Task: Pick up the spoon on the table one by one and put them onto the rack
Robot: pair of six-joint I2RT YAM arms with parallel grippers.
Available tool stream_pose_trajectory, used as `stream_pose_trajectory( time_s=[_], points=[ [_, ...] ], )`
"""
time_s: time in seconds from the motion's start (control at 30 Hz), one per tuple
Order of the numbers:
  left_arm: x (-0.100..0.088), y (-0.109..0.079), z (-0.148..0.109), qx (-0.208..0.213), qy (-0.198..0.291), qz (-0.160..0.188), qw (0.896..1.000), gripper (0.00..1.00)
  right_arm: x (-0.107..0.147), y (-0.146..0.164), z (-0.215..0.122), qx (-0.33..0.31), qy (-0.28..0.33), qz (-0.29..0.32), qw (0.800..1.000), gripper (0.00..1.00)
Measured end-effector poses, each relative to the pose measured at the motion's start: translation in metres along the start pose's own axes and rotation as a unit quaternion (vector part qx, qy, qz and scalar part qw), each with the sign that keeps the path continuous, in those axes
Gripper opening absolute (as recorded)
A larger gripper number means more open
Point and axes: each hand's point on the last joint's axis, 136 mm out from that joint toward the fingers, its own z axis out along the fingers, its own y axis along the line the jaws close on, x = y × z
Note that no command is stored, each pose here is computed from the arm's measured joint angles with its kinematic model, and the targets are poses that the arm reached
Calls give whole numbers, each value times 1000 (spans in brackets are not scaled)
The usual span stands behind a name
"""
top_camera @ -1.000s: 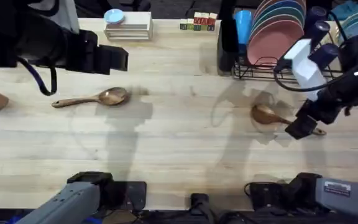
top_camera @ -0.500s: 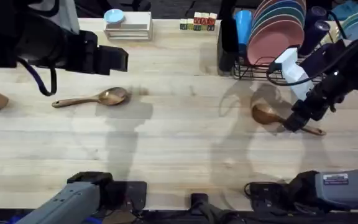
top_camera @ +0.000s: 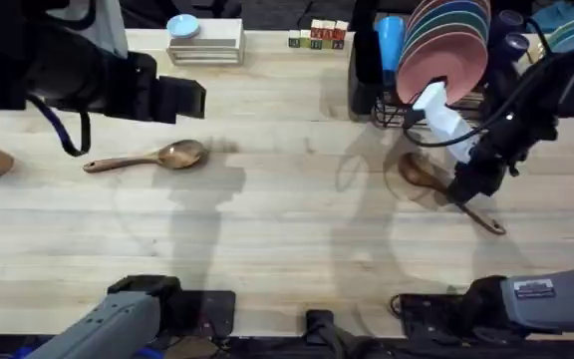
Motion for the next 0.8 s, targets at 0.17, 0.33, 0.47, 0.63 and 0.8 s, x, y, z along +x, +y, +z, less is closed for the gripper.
stream_pose_trajectory(
  time_s=[0.17, 0.33, 0.47, 0.63, 0.8],
  points=[
    [0, 0, 0, 0, 0, 0, 1000, 993, -9, 8, 0, -3, 6, -20, 1000, 34],
    [0, 0, 0, 0, 0, 0, 1000, 993, -20, 22, -4, -20, 1, -44, 999, 34],
    [0, 0, 0, 0, 0, 0, 1000, 993, -41, 26, -22, 3, -23, -76, 997, 34],
    [0, 0, 0, 0, 0, 0, 1000, 993, -64, 42, -59, 66, -67, -132, 987, 34],
    [0, 0, 0, 0, 0, 0, 1000, 993, -83, 42, -90, 109, -116, -150, 976, 34]
  ],
)
